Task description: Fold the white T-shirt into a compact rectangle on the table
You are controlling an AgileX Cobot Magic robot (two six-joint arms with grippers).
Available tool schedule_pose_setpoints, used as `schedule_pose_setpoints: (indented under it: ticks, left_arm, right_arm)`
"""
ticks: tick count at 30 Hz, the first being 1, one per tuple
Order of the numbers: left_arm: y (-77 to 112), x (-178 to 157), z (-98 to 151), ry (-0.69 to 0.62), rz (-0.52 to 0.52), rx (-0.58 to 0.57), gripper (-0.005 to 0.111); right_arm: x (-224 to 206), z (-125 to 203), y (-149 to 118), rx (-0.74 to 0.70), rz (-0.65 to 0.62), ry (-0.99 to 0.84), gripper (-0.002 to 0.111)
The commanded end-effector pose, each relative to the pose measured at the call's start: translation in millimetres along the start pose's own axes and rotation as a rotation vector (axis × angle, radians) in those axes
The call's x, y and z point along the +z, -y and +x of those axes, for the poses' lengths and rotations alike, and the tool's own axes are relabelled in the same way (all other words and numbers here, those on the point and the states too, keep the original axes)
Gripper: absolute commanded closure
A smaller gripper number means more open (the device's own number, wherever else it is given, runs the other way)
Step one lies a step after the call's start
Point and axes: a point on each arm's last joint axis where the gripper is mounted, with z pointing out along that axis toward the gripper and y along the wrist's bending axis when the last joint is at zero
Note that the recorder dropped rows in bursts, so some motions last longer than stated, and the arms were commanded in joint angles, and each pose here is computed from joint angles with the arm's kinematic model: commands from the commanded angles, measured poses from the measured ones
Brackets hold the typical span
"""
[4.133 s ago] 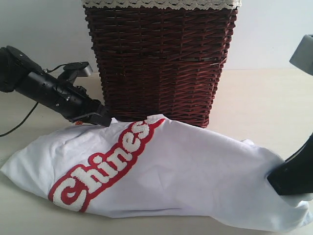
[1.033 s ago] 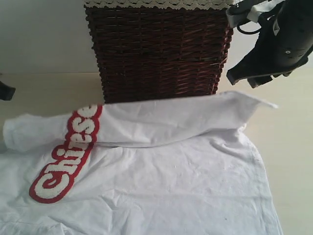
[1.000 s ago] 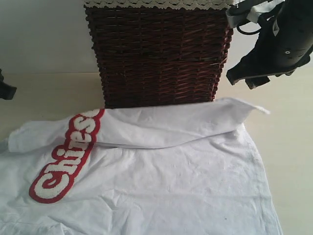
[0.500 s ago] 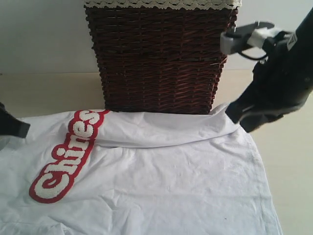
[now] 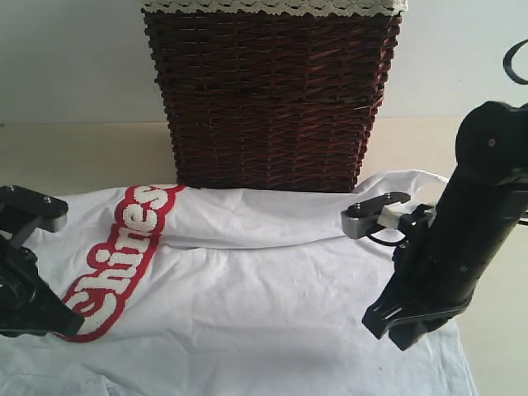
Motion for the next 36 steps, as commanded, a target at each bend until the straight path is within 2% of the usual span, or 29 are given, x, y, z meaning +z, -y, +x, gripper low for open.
schedule_pose_setpoints:
  ticks: [1, 7, 12, 16, 19, 23, 25, 28, 30, 32, 36]
  left_arm:
    - [1.5, 18.7, 1.1, -0.059, 0.012, 0.005, 0.107]
    - [5.5, 39.0, 10.1, -0.204, 0.059, 0.008, 0.107]
    - [20.0, 44.2, 21.8, -0.352, 0.229, 0.028, 0.107]
    - [32.4, 35.8, 27.8, -0.426, 0.359, 0.03, 0.107]
    - [44.1, 24.5, 36.2, -0.52, 0.415, 0.081, 0.106]
    - [60.2, 5.8, 44.8, -0.578, 0.444, 0.183, 0.093]
    - [64.7, -4.0, 45.5, -0.541, 0.44, 0.22, 0.085]
    - [61.5, -21.9, 38.1, -0.387, 0.388, 0.269, 0.076]
    - [53.6, -33.8, 24.8, -0.204, 0.288, 0.29, 0.074]
    - [47.2, -41.3, 9.5, 0.006, 0.195, 0.259, 0.074]
    - [43.4, -46.4, -17.0, 0.315, 0.123, 0.214, 0.074]
  right_arm:
    - [16.2, -7.7, 2.5, -0.075, -0.024, 0.021, 0.108]
    - [45.0, -6.4, 8.9, -0.066, -0.056, -0.091, 0.108]
    - [52.4, 3.5, 5.8, -0.058, -0.125, -0.224, 0.108]
    - [49.6, 11.3, 1.7, -0.047, -0.173, -0.313, 0.108]
    - [46.2, 18.9, -0.7, -0.006, -0.197, -0.408, 0.108]
    - [37.1, 24.0, 4.0, 0.051, -0.103, -0.448, 0.108]
    - [24.9, 23.0, 2.6, 0.05, -0.071, -0.39, 0.108]
    - [-1.5, 16.8, -3.5, 0.025, -0.034, -0.186, 0.108]
    - [-22.5, 12.6, -7.0, 0.007, 0.01, -0.018, 0.108]
    - [-37.9, 10.4, -9.8, -0.002, 0.038, 0.101, 0.108]
    - [-54.0, 2.1, -11.6, -0.015, 0.074, 0.288, 0.108]
